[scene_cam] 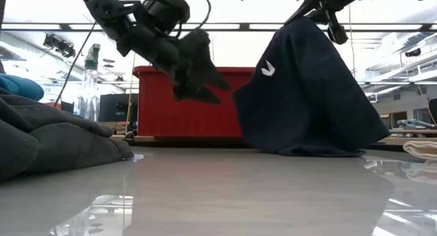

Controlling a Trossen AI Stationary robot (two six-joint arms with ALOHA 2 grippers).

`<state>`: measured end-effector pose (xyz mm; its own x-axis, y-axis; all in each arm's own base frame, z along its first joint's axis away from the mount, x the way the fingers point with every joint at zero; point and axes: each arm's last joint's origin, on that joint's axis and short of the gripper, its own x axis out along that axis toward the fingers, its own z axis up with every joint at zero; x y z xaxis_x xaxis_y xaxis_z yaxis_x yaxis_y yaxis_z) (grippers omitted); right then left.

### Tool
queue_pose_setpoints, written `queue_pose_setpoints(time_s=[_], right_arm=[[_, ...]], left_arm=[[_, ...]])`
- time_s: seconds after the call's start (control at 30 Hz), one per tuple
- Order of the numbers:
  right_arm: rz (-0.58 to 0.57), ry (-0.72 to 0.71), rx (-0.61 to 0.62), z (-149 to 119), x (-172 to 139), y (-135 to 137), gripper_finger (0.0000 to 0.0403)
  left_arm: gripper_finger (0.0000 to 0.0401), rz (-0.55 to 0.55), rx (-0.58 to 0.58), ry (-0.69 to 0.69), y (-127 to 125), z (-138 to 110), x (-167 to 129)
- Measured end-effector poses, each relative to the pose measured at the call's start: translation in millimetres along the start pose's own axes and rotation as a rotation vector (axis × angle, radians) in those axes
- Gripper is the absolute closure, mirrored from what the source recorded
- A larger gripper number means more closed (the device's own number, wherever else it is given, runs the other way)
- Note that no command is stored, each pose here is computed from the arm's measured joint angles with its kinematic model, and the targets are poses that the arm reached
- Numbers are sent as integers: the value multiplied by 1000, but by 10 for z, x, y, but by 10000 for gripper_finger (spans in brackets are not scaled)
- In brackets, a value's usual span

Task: Fold laundry
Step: Fold the black shorts

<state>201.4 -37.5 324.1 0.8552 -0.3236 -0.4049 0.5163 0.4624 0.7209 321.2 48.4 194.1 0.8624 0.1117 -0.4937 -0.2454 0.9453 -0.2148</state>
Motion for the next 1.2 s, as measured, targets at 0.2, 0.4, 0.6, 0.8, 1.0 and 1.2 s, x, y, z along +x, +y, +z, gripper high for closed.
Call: queue_pose_setpoints(time_s=[0.2, 0.4, 0.6, 0.8, 1.0, 1.2], right_arm=[[63, 19, 1, 8, -1, 44, 385], [113, 22, 5, 22, -4, 82, 385], [115, 26, 4, 21, -4, 81, 385], [104, 12, 4, 24, -4, 78, 385], [80, -10, -12, 27, -2, 67, 385], [-69, -72, -161, 31, 8, -31, 385]], left_arm=[[63, 104, -80, -42, 236, -11, 119], [62, -81, -55, -135, 271, 33, 246], [66, -147, 22, -254, 145, 117, 249], [172, -107, 15, -250, 148, 153, 257], [380, -73, -92, -137, 321, 155, 268], [385, -220, -407, -88, 458, 571, 56]])
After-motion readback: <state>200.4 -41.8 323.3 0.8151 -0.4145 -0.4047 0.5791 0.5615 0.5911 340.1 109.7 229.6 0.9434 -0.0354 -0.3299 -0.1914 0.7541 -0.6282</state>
